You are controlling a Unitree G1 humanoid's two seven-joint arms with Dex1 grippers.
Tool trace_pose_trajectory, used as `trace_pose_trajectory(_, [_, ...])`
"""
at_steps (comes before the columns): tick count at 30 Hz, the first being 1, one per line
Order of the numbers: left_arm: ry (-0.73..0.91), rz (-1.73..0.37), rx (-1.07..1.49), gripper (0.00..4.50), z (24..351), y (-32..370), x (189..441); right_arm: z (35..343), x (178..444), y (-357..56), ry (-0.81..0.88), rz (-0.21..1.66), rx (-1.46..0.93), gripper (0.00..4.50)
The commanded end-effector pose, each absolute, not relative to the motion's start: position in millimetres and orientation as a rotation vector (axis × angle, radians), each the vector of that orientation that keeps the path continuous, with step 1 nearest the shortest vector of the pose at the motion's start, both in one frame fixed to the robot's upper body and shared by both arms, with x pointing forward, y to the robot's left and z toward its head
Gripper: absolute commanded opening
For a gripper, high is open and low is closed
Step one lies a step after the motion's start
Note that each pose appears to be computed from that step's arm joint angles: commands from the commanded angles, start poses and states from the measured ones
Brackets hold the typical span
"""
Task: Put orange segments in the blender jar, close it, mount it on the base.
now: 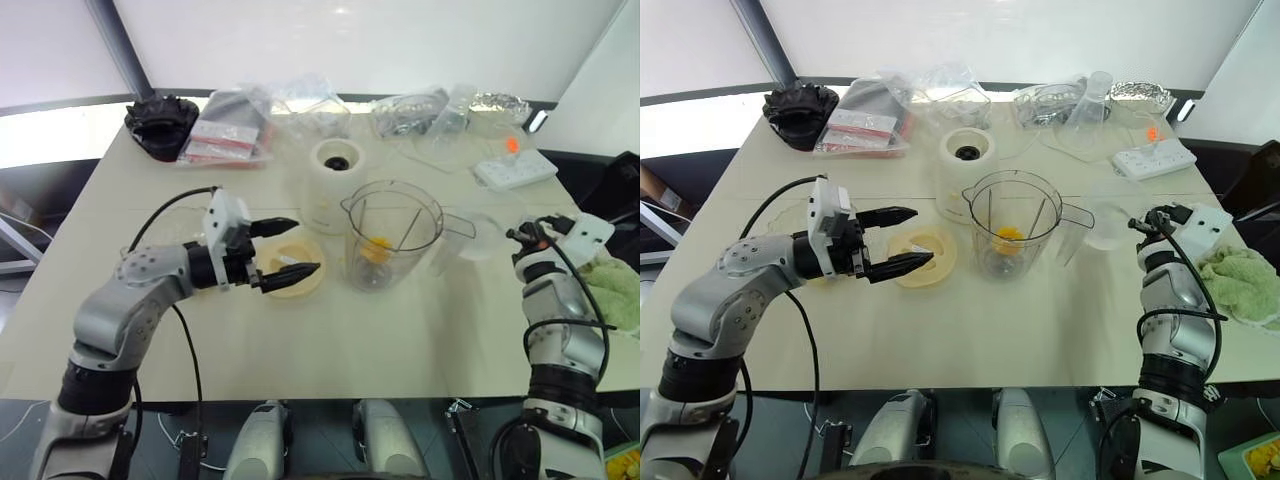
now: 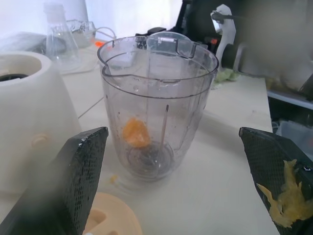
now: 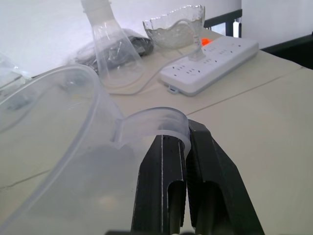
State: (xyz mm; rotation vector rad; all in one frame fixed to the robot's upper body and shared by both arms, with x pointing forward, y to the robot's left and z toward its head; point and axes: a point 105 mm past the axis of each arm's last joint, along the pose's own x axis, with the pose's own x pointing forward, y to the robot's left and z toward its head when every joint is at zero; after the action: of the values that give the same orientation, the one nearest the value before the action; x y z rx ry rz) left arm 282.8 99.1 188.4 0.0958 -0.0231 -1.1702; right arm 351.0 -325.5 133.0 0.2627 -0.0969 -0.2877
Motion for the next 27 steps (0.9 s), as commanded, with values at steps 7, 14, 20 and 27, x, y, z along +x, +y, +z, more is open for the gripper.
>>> trace_pose_trajectory(7, [-0.067, -1.159, 0.082, 4.5, 192, 99, 281, 239, 344, -334, -0.349, -0.231, 0.146, 0.04])
trace_pose_trajectory(14, [-0.07, -1.16, 0.079, 4.5, 190, 98, 281, 280, 342, -323, -0.385, -0.161, 0.014, 0.04])
trace_pose_trajectory(20, [-0.089, -1.138, 0.064, 4.5, 193, 101, 284, 300, 340, -306, -0.391, -0.067, -0.105, 0.04])
trace_pose_trajectory(27, [-0.111, -1.104, 0.074, 4.5, 194, 107, 291, 306, 338, -284, -0.368, 0.057, -0.209, 0.04])
